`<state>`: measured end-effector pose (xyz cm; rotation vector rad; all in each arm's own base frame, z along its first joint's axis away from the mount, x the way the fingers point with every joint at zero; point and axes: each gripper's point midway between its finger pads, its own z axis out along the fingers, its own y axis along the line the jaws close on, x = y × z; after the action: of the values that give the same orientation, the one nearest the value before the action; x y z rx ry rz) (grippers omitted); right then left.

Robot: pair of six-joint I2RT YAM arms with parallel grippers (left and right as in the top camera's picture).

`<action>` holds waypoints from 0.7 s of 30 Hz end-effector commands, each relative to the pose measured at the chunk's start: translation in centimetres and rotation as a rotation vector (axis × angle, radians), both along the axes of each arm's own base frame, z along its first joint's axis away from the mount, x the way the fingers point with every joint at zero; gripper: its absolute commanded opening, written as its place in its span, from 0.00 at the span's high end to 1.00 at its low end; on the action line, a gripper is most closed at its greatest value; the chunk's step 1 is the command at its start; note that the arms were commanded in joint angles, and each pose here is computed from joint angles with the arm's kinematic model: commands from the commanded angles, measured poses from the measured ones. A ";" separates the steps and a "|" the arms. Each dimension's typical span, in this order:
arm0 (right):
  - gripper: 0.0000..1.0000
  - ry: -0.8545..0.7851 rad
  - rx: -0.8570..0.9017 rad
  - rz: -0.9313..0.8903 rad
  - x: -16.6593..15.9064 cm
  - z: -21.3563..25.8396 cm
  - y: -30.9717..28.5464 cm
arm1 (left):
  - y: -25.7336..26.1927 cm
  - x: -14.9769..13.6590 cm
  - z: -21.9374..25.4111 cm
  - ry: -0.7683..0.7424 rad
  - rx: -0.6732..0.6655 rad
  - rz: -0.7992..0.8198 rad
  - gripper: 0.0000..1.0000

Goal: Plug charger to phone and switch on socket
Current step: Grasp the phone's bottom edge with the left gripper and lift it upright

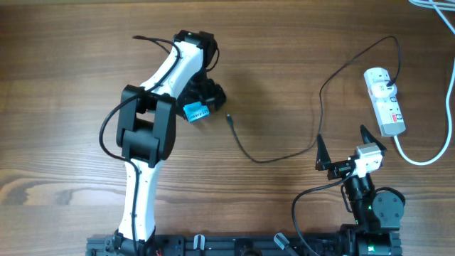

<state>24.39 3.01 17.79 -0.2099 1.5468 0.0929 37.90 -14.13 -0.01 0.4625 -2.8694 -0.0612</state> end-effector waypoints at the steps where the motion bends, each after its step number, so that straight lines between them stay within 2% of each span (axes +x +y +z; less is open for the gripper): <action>1: 0.00 -0.013 -0.005 -0.008 0.0 0.2 -0.1 | 3.1 2.7 -2.2 -0.082 0.073 0.043 0.00; 5: 0.00 -0.013 -0.005 -0.008 0.0 0.2 -0.1 | 4.8 5.4 -2.5 -0.175 0.074 0.088 0.00; 8: 0.00 -0.013 -0.005 -0.008 0.0 0.2 -0.1 | 5.4 6.2 -2.5 -0.201 0.068 0.109 0.00; 10: 0.00 -0.013 -0.005 -0.008 0.0 0.2 -0.1 | 5.3 6.2 -2.5 -0.200 0.068 0.106 0.01; 13: 0.00 -0.012 -0.005 -0.008 0.0 0.2 -0.1 | 4.6 5.3 -2.5 -0.175 0.073 0.083 0.09; 18: 0.00 -0.009 -0.005 -0.008 0.0 0.2 -0.1 | 3.3 3.9 -2.4 -0.133 0.083 0.045 0.13; 20: 0.00 -0.009 -0.005 -0.008 0.0 0.2 -0.1 | 2.8 4.1 -2.4 -0.148 0.080 0.034 0.00; 21: 0.00 -0.009 -0.005 -0.008 0.0 0.2 -0.1 | 2.6 4.3 -2.5 -0.157 0.076 0.034 0.00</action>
<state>24.39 3.01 17.78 -0.2099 1.5472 0.0930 43.25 -11.41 -0.13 0.5925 -3.0485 -0.0498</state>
